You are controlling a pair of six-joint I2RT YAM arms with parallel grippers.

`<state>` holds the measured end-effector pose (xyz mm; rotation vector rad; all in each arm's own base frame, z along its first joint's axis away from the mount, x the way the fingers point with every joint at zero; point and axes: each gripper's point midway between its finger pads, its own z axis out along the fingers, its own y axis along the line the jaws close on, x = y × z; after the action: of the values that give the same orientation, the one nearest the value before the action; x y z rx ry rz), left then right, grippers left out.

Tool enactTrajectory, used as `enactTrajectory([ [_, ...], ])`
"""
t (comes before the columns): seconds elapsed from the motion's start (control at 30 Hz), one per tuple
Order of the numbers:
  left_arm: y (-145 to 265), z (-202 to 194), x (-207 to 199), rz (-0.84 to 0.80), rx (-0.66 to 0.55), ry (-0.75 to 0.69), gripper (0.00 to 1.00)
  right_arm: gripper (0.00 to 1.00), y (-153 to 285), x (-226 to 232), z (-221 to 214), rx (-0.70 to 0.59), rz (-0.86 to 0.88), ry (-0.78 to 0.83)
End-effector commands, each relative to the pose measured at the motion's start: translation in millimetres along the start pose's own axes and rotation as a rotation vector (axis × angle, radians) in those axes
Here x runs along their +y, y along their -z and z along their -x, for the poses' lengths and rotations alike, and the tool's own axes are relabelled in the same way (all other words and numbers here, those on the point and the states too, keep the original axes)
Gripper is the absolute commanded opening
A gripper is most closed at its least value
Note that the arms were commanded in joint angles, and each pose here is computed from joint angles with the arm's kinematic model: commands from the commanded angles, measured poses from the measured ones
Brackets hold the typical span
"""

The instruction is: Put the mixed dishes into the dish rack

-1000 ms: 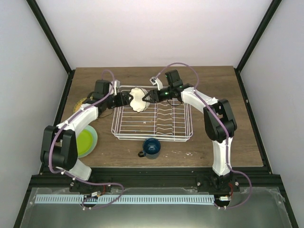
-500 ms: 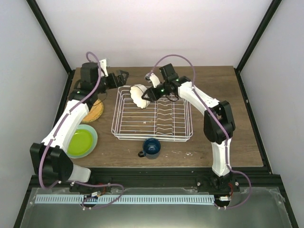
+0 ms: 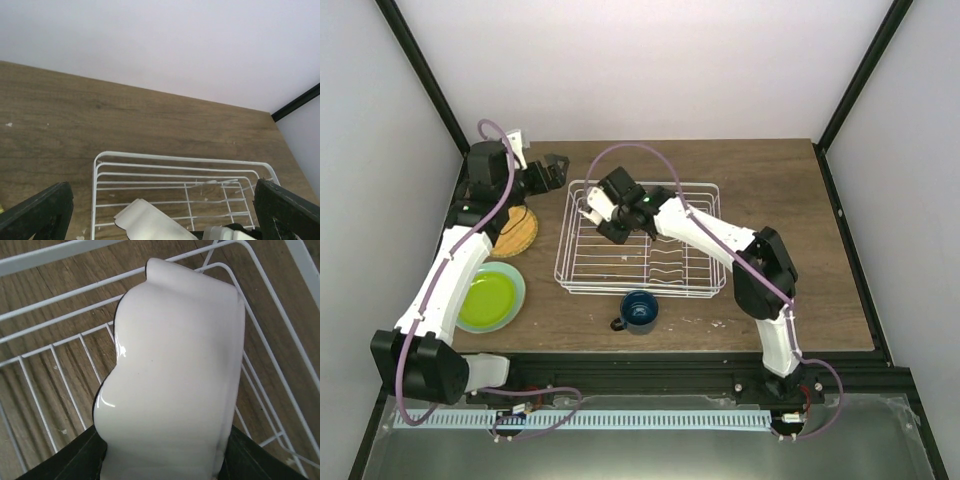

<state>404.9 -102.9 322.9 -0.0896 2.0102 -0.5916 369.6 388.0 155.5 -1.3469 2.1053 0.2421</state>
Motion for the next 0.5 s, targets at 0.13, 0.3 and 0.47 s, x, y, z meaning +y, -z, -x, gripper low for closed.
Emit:
enactTrajectory([
  [0.13,15.3,-10.3,2.4,-0.003,-0.001,-0.005,1.0,0.15,48.7,-29.2,44.2,-0.059,-0.372,0.144],
  [0.3,21.8,-16.3,6.4,-0.001,-0.008,-0.001,1.0,0.16,43.4,-41.4,34.0,0.027,-0.518,0.186],
  [0.47,24.4,-22.0,7.8,-0.004,-0.002,0.001,1.0,0.16,26.1,-45.5,18.7,0.101,-0.561,0.229],
])
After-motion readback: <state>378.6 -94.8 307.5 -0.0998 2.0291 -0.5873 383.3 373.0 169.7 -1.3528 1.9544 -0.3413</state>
